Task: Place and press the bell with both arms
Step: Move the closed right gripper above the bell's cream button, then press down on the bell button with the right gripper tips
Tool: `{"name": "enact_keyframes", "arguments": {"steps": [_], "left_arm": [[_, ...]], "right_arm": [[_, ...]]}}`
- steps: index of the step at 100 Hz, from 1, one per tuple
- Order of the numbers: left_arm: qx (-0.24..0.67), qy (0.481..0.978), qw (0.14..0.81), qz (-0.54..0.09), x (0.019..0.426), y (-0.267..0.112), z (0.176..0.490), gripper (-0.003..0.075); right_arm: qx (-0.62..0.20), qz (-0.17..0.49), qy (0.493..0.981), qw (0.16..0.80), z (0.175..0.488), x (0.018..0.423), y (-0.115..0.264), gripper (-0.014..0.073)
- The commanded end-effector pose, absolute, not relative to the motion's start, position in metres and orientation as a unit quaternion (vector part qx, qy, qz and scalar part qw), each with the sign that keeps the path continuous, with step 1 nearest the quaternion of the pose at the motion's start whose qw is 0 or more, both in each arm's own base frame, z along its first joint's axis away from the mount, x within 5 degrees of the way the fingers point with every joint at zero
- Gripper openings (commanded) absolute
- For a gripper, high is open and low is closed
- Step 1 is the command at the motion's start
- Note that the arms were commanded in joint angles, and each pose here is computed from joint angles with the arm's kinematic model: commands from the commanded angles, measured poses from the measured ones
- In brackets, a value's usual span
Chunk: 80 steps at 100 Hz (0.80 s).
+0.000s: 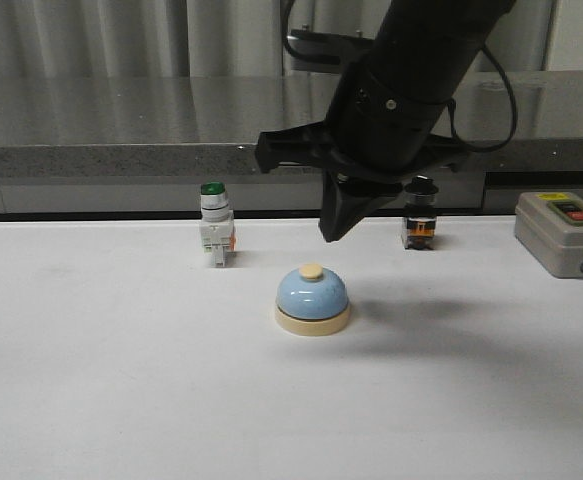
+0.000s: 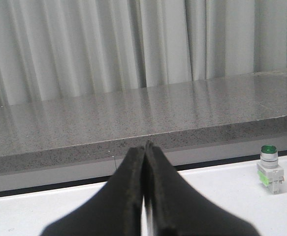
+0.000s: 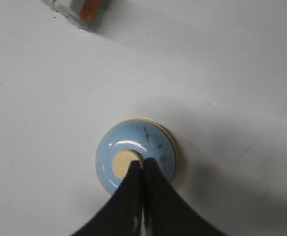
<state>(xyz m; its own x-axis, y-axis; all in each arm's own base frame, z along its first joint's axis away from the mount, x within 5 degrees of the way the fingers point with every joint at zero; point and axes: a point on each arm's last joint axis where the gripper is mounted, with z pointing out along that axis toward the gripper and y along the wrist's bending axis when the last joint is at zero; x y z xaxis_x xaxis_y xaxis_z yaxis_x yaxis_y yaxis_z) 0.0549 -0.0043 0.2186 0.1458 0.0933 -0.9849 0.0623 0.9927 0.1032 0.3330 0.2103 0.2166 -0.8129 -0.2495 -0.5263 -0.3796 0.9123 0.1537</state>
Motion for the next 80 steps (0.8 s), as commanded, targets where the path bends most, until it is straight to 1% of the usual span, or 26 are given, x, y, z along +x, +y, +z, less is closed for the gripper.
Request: {"name": "enact_keyframes", "arguments": {"steps": [1, 41, 68, 80], "left_arm": [[0.056, 0.633, 0.772, 0.006, 0.054, -0.005, 0.209, -0.0021], [0.056, 0.633, 0.772, 0.006, 0.054, -0.005, 0.209, -0.0021], [0.056, 0.633, 0.772, 0.006, 0.054, -0.005, 0.209, -0.0021], [0.056, 0.633, 0.772, 0.006, 0.054, -0.005, 0.209, -0.0021]], "right_arm": [[-0.168, 0.149, 0.925, 0.308, 0.243, 0.339, 0.217, -0.0064], [-0.160, 0.156, 0.928, 0.297, 0.236, 0.343, 0.222, -0.0064], [-0.161, 0.145, 0.939, 0.268, 0.212, 0.347, 0.224, -0.0064], [-0.161, 0.146, 0.938, 0.272, 0.215, 0.347, 0.224, -0.0064]]}}
